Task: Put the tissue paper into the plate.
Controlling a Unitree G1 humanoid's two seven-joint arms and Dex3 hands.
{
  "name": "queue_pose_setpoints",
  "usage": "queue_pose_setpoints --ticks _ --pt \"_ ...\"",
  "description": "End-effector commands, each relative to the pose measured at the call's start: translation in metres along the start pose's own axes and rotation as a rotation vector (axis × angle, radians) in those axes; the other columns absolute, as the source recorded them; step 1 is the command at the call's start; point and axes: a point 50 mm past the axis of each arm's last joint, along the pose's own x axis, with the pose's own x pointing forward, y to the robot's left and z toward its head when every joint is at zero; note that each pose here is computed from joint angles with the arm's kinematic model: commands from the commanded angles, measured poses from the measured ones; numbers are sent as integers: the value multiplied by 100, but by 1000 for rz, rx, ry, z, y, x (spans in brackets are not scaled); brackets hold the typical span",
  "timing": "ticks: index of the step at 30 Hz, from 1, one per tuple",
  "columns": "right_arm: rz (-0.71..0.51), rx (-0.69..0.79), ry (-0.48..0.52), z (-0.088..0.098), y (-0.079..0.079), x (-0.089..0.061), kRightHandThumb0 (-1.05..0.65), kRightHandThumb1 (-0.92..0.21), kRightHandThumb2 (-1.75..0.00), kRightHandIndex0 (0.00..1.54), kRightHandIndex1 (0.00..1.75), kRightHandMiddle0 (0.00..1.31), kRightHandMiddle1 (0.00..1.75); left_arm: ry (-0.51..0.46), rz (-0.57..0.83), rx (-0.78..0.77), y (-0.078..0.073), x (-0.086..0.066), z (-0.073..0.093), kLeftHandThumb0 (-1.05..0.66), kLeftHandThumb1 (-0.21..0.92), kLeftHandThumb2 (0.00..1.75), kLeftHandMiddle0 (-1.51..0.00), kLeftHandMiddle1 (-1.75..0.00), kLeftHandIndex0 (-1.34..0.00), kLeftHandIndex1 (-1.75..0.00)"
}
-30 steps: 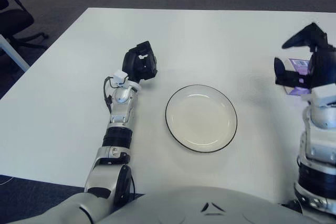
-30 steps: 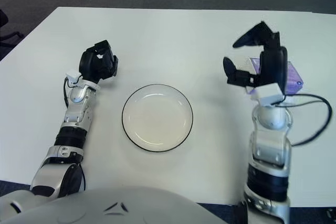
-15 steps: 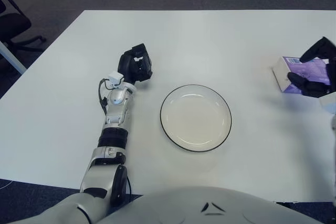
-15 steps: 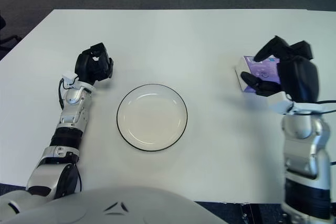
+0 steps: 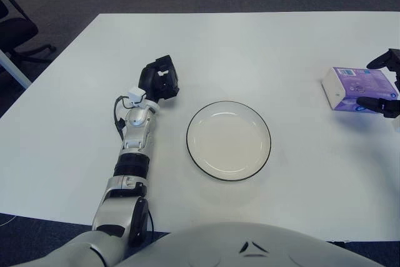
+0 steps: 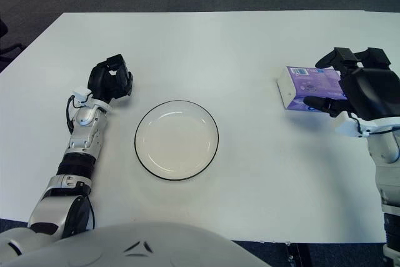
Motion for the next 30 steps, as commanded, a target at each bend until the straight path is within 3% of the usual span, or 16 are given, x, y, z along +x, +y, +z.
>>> queue_pose_setpoints --ticks 1,6,15,25,30 --pt "15 -59 6 -1 1 2 -102 -92 -55 0 44 0 73 238 74 -46 1 -54 -54 -35 54 115 -136 -175 -104 -175" --pt "29 -67 18 -1 3 4 -104 -92 -71 0 26 0 51 241 73 -42 2 -54 -54 -35 54 115 -136 -175 -104 -175" --pt "99 -46 22 -6 8 13 -105 -92 -83 0 3 0 26 241 75 -41 3 -54 -54 -36 53 115 -137 -175 -104 -175" --pt "206 30 0 -13 27 24 -105 -92 -87 0 0 0 3 236 80 -45 4 -54 -54 -35 53 115 -137 -175 -105 -175" --pt "245 48 -12 -15 36 30 -105 -92 -85 0 0 0 0 235 84 -47 5 -54 -54 -35 53 115 -137 -175 -105 -175"
